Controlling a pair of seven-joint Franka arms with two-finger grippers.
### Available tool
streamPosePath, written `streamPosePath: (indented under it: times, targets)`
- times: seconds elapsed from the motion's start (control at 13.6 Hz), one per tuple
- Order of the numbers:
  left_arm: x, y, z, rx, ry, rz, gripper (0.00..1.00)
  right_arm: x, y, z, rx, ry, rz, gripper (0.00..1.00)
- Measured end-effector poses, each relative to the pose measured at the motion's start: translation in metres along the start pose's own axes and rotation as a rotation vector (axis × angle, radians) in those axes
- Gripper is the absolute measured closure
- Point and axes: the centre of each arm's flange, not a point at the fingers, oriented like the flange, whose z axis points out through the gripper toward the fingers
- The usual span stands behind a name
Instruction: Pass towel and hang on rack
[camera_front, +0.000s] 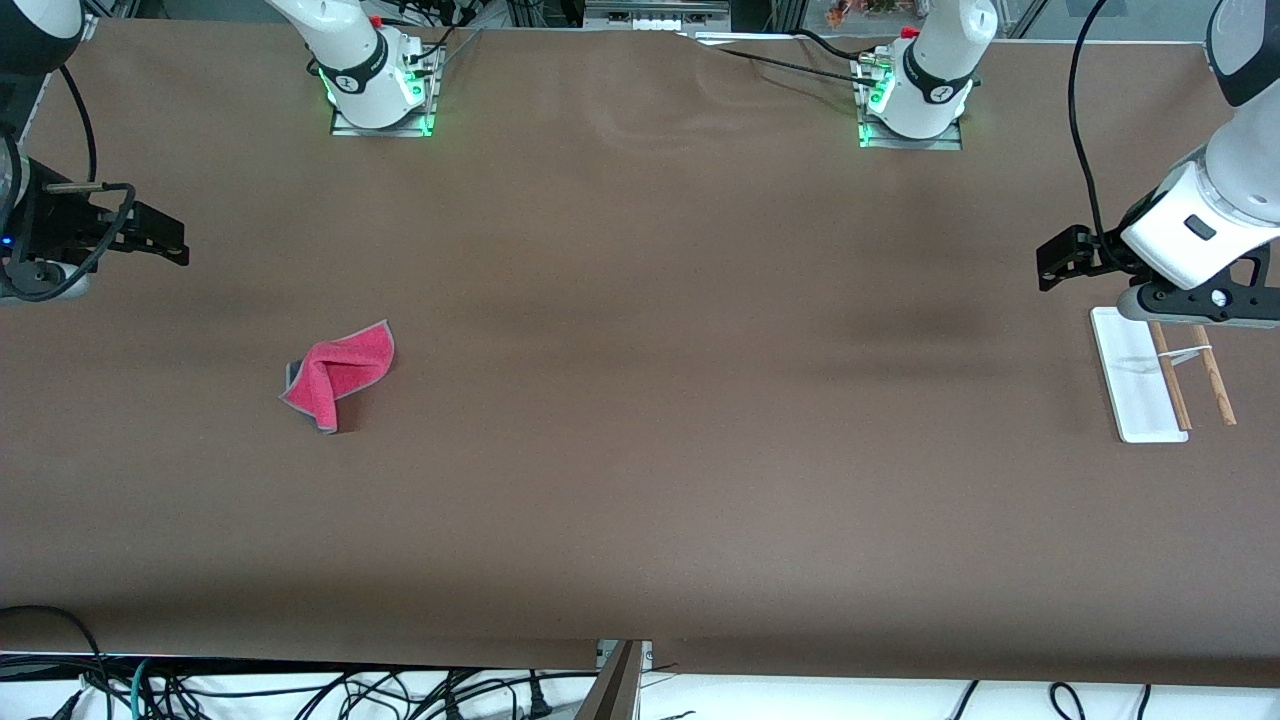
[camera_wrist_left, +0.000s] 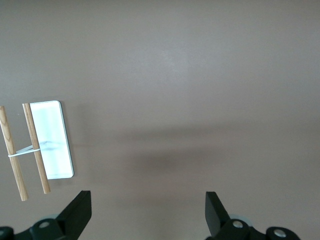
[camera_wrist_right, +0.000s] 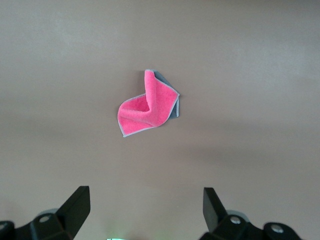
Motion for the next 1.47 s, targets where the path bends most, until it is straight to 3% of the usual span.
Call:
streamPosePath:
  times: [0.37,0.88,1.18,1.47]
  targets:
    - [0.0,0.002,-0.001,0.0,0.002,0.004,0.0,0.02,0.004,0.031,0.002,-0.032,0.005,0.0]
    - [0.0,0.002,-0.001,0.0,0.002,0.003,0.0,0.073,0.037,0.143,0.008,-0.068,0.001,0.0]
    - [0.0,0.002,-0.002,0.0,0.003,0.003,0.0,0.093,0.048,0.233,0.007,-0.031,-0.146,0.0]
    - [0.0,0.002,-0.002,0.0,0.003,0.003,0.0,0.092,0.06,0.321,0.0,0.011,-0.204,0.0]
